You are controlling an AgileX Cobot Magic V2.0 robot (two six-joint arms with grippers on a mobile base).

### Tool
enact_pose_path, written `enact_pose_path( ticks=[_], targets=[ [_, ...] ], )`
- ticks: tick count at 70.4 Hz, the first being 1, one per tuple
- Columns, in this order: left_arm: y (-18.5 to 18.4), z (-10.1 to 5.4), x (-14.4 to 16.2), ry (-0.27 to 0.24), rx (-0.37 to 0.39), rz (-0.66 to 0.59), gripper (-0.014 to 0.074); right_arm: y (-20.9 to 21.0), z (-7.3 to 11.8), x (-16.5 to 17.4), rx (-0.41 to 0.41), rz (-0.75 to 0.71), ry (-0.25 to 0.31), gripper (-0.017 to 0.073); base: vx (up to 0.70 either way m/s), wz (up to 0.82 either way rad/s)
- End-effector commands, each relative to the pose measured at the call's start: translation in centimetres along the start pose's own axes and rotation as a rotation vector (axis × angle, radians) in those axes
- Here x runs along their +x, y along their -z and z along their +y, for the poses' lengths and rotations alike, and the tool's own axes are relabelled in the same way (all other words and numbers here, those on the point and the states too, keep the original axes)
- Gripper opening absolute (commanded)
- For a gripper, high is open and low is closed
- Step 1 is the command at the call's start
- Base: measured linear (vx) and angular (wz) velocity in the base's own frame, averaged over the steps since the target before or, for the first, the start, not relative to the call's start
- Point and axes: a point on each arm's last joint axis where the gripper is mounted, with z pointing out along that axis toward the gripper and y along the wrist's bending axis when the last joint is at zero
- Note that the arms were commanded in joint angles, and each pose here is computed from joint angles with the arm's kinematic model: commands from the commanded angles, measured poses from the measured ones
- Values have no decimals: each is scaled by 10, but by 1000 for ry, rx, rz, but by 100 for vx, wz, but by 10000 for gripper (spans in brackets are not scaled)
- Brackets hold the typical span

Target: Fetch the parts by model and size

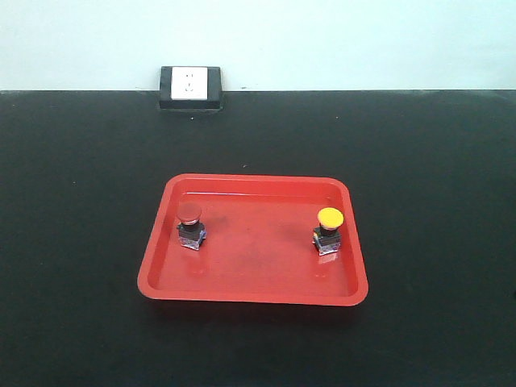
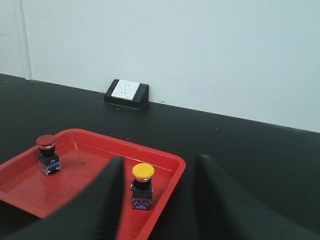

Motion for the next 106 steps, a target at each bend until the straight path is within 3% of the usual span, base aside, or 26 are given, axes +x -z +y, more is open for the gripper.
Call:
enact_pose_path(
  ticks=[1,64,82,99,106],
  targets=[
    [1,0,-14,2,5,-91,-8,1,-1,-16,5,-104,21,-6,0,0],
    [-2,0,-5,5,-5,-58,-8,1,-1,-16,3,-102,11,-10,0,0],
    [-20,13,28,-22,-200,-40,-8,1,-1,-15,3,-101,11,-10,0,0],
    [-16,20,56,-20,-357,-200,-8,1,-1,-15,3,-101,11,-10,0,0],
    [-18,23,68,-19,-410,-196,-8,1,-1,-15,4,-100,11,-10,0,0]
  ],
)
